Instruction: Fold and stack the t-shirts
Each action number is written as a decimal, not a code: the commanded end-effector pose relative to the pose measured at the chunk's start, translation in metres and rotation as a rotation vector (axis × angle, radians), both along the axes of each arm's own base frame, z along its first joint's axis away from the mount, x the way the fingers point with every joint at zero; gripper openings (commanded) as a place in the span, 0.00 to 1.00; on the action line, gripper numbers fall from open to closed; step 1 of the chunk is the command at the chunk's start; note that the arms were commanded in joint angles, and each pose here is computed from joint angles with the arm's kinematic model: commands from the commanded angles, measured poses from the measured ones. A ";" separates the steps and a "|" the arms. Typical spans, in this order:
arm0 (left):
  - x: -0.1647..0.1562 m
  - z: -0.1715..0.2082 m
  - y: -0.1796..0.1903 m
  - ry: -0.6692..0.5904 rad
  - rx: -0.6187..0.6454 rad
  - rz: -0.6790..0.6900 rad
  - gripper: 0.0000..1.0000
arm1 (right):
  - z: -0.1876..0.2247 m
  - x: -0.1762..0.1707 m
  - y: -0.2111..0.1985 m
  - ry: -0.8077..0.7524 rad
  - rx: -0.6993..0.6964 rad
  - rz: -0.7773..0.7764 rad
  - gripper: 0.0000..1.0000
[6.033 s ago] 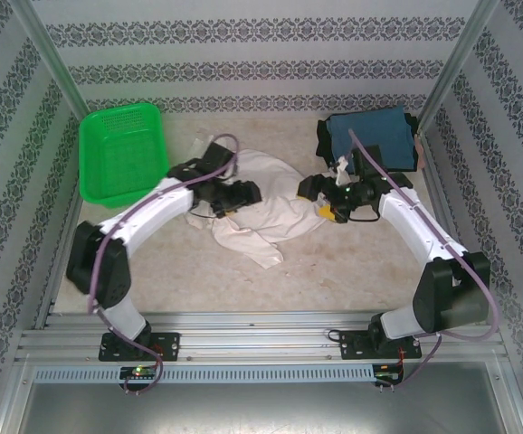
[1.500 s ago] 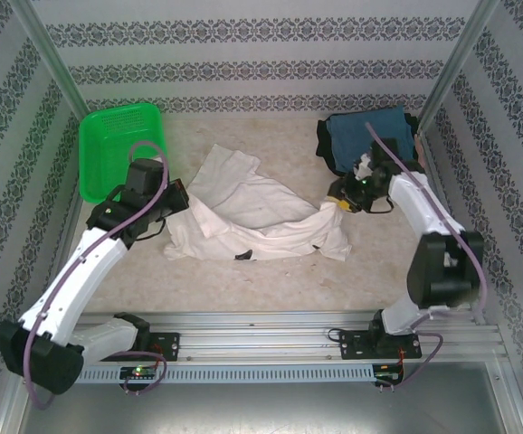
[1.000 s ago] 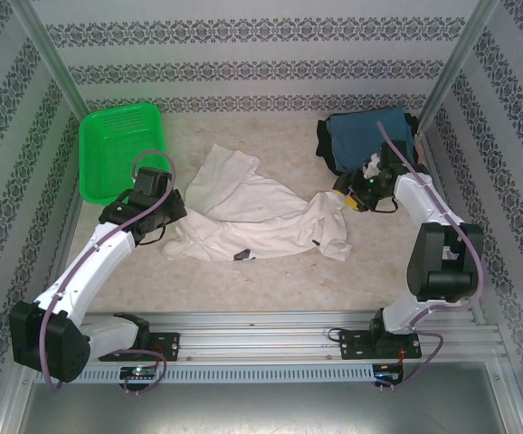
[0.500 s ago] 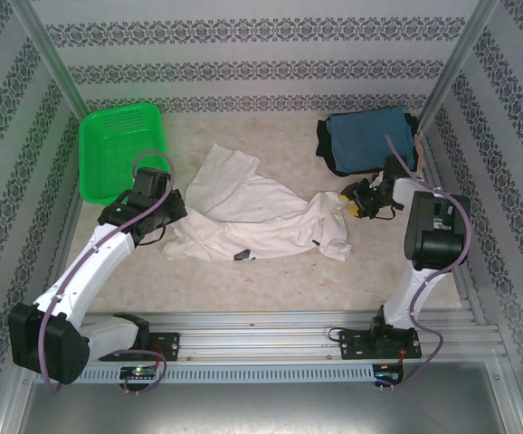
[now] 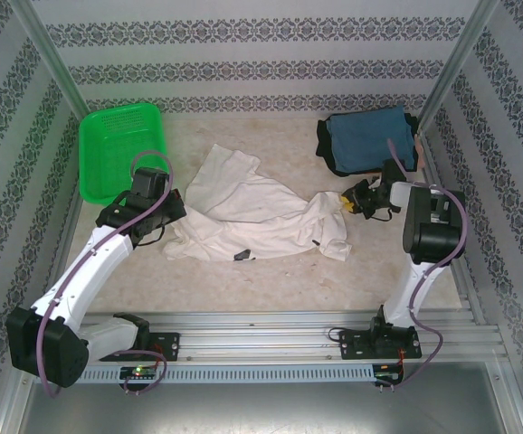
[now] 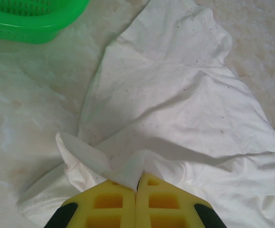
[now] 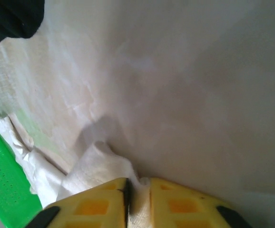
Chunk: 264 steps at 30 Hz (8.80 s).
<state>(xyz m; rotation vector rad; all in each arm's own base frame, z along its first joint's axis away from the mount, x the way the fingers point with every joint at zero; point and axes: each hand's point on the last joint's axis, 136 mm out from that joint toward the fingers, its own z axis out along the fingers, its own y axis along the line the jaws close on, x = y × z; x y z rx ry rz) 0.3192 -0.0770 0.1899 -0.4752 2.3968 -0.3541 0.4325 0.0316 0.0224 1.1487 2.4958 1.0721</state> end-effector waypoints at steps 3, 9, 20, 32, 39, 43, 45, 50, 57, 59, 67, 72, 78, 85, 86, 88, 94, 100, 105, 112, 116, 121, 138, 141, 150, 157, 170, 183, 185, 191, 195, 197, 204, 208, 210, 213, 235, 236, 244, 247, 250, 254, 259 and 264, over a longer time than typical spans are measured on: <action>0.004 0.015 0.001 -0.049 0.010 -0.020 0.00 | 0.016 0.015 0.001 -0.048 -0.007 0.021 0.08; 0.004 0.014 0.001 -0.049 0.013 -0.020 0.00 | 0.020 0.006 -0.001 -0.034 -0.026 0.034 0.02; 0.027 0.114 0.007 -0.248 0.019 -0.020 0.00 | 0.190 0.015 0.005 -0.387 -0.018 0.086 0.00; 0.052 0.317 0.015 -0.693 0.024 -0.056 0.00 | 0.444 -0.020 0.008 -0.961 0.105 0.094 0.00; 0.024 0.407 0.020 -0.917 0.040 -0.059 0.00 | 0.540 -0.075 0.001 -1.175 0.110 0.053 0.00; 0.014 0.428 0.018 -0.965 0.032 -0.078 0.00 | 0.567 -0.095 0.001 -1.224 0.080 0.057 0.00; 0.020 0.427 0.015 -0.957 0.028 -0.095 0.00 | 0.567 -0.095 0.000 -1.220 0.068 0.056 0.00; 0.063 0.411 0.003 -0.907 -0.034 -0.151 0.00 | 0.546 -0.066 -0.013 -1.161 0.070 0.017 0.00; 0.152 0.400 -0.008 -0.877 -0.194 -0.221 0.00 | 0.516 0.003 -0.034 -1.093 0.087 -0.015 0.00; 0.177 0.400 -0.002 -0.902 -0.266 -0.221 0.00 | 0.512 0.029 -0.035 -1.084 0.096 0.003 0.00; 0.234 0.426 0.038 -1.136 -0.582 -0.189 0.00 | 0.528 0.106 -0.040 -1.141 0.155 0.044 0.00; 0.226 0.447 0.064 -1.250 -0.552 -0.143 0.00 | 0.552 0.124 -0.064 -1.271 0.257 -0.030 0.00; 0.194 0.483 0.090 -1.398 -0.468 -0.139 0.00 | 0.570 0.121 -0.109 -1.395 0.270 -0.138 0.00; 0.158 0.504 0.083 -1.442 -0.418 -0.281 0.00 | 0.578 0.096 -0.125 -1.428 0.248 -0.068 0.00; 0.160 0.496 0.077 -1.405 -0.430 -0.321 0.00 | 0.572 0.096 -0.119 -1.405 0.256 -0.031 0.00; 0.173 0.472 0.068 -1.290 -0.463 -0.370 0.00 | 0.554 0.100 -0.108 -1.342 0.280 0.039 0.00; 0.176 0.344 0.064 -0.994 -0.482 -0.232 0.00 | 0.406 0.091 -0.075 -0.949 0.212 0.062 0.00; 0.110 0.169 0.043 -0.639 -0.584 -0.125 0.00 | 0.239 -0.001 -0.034 -0.603 0.180 0.101 0.00; 0.025 0.051 0.036 -0.373 -0.558 -0.004 0.00 | 0.143 -0.082 -0.011 -0.342 0.156 0.125 0.00; -0.068 -0.045 0.048 -0.079 -0.443 0.189 0.00 | 0.081 -0.153 0.000 -0.116 0.160 0.078 0.00; -0.109 -0.084 0.057 0.085 -0.403 0.324 0.00 | 0.057 -0.183 0.001 0.010 0.142 0.043 0.00; -0.129 -0.094 0.067 0.171 -0.374 0.439 0.00 | 0.037 -0.209 -0.006 0.139 0.119 -0.011 0.00; -0.191 -0.095 0.084 0.395 -0.283 0.672 0.00 | 0.035 -0.270 -0.035 0.384 -0.126 -0.178 0.00; -0.192 -0.093 0.086 0.404 -0.266 0.670 0.00 | 0.033 -0.266 -0.037 0.376 -0.127 -0.195 0.02; -0.122 -0.063 0.091 0.282 -0.233 0.516 0.00 | 0.045 -0.221 -0.039 0.261 -0.094 -0.163 0.01; -0.064 -0.047 0.090 0.258 -0.194 0.372 0.00 | 0.049 -0.196 -0.042 0.230 -0.106 -0.118 0.00; -0.016 -0.050 0.087 0.272 -0.140 0.231 0.00 | 0.042 -0.158 -0.046 0.221 -0.127 -0.018 0.01; -0.006 -0.057 0.093 0.296 -0.094 0.214 0.00 | 0.045 -0.135 -0.039 0.209 -0.171 0.076 0.04; -0.007 -0.058 0.095 0.295 -0.084 0.225 0.00 | 0.046 -0.132 -0.037 0.208 -0.180 0.099 0.06; 0.003 -0.060 0.096 0.284 -0.087 0.222 0.00 | 0.043 -0.122 -0.034 0.216 -0.200 0.141 0.06; 0.011 -0.064 0.097 0.282 -0.081 0.217 0.00 | 0.041 -0.113 -0.031 0.217 -0.213 0.175 0.07; 0.016 -0.066 0.097 0.283 -0.083 0.210 0.00 | 0.039 -0.109 -0.031 0.223 -0.221 0.185 0.08; 0.026 -0.077 0.098 0.307 -0.077 0.195 0.00 | 0.032 -0.094 -0.029 0.228 -0.233 0.215 0.09; 0.031 -0.081 0.097 0.308 -0.083 0.189 0.00 | 0.028 -0.087 -0.026 0.234 -0.229 0.229 0.11; 0.034 -0.084 0.096 0.310 -0.088 0.186 0.00 | 0.025 -0.084 -0.025 0.236 -0.231 0.232 0.11; 0.042 -0.087 0.094 0.296 -0.102 0.181 0.00 | 0.022 -0.078 -0.027 0.242 -0.234 0.234 0.13; -0.054 -0.064 0.077 0.348 -0.235 0.324 0.90 | 0.079 -0.142 -0.006 0.081 -0.189 0.221 0.75; -0.057 -0.069 0.077 0.352 -0.236 0.335 0.89 | 0.072 -0.147 -0.006 0.095 -0.186 0.213 0.74; -0.061 -0.111 0.083 0.397 -0.253 0.393 0.77 | 0.037 -0.147 -0.003 0.125 -0.120 0.182 0.72; -0.060 -0.123 0.089 0.408 -0.238 0.412 0.74 | 0.021 -0.148 -0.003 0.161 -0.103 0.182 0.68; -0.056 -0.133 0.092 0.406 -0.231 0.423 0.68 | 0.012 -0.148 -0.002 0.178 -0.089 0.170 0.65; -0.054 -0.146 0.094 0.413 -0.230 0.436 0.60 | 0.006 -0.151 -0.001 0.208 -0.083 0.168 0.58; -0.062 -0.157 0.097 0.441 -0.199 0.442 0.25 | -0.003 -0.161 -0.007 0.255 -0.120 0.179 0.27; -0.078 -0.156 0.108 0.466 -0.143 0.460 0.07 | -0.001 -0.159 -0.024 0.274 -0.215 0.160 0.00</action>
